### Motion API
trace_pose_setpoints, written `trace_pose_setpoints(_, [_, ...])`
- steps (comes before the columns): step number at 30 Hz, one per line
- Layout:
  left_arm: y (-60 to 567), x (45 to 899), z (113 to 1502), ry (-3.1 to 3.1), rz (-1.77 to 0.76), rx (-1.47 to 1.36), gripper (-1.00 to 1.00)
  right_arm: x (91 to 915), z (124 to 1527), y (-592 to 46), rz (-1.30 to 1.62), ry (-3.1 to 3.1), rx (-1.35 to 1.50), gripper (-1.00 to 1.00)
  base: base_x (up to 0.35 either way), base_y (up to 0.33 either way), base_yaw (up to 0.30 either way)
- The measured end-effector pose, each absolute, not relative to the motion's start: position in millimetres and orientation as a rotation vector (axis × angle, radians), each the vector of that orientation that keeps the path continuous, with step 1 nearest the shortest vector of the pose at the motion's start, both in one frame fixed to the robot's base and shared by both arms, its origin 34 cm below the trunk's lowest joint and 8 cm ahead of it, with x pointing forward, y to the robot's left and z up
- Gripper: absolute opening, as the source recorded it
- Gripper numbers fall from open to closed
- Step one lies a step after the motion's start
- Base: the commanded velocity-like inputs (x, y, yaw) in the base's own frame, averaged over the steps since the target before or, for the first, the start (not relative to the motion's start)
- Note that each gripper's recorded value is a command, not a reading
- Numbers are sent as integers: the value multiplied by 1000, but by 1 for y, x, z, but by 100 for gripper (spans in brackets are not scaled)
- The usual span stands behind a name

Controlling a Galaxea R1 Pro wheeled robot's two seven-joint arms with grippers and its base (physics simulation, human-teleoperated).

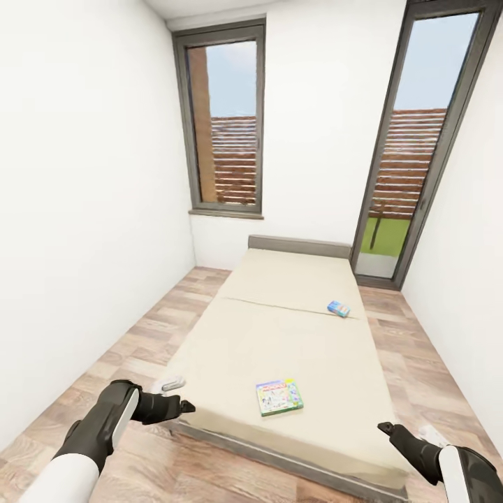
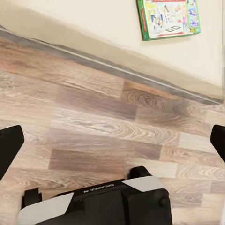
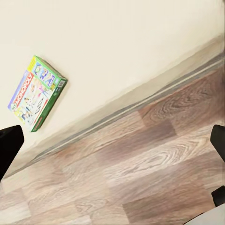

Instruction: Put all the toys in the child's room - the three board games (two on the bed and one on the table), the two jigsaw puzzles on the table, and the tennis ball on the table - inside the toy box on the table in the child's room.

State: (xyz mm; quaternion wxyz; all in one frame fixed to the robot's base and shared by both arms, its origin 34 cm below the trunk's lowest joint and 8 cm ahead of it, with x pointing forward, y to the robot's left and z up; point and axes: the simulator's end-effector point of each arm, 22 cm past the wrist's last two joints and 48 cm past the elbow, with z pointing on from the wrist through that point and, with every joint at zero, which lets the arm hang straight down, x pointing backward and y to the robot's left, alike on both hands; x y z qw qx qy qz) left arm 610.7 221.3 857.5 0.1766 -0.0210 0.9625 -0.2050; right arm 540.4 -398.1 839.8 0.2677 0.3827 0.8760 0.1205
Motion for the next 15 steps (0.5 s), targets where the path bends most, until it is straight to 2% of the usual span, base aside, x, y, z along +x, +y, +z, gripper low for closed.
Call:
trace_pose_setpoints(6, [221,610,856,2728,-579,-60,100,540,839,-398,325,2365,1034,100,37,45,-270])
trace_pose_setpoints(15, [221,610,854,2732,-581,-60,100,539,837,-398,323,2369,1036,100,89,153,-271])
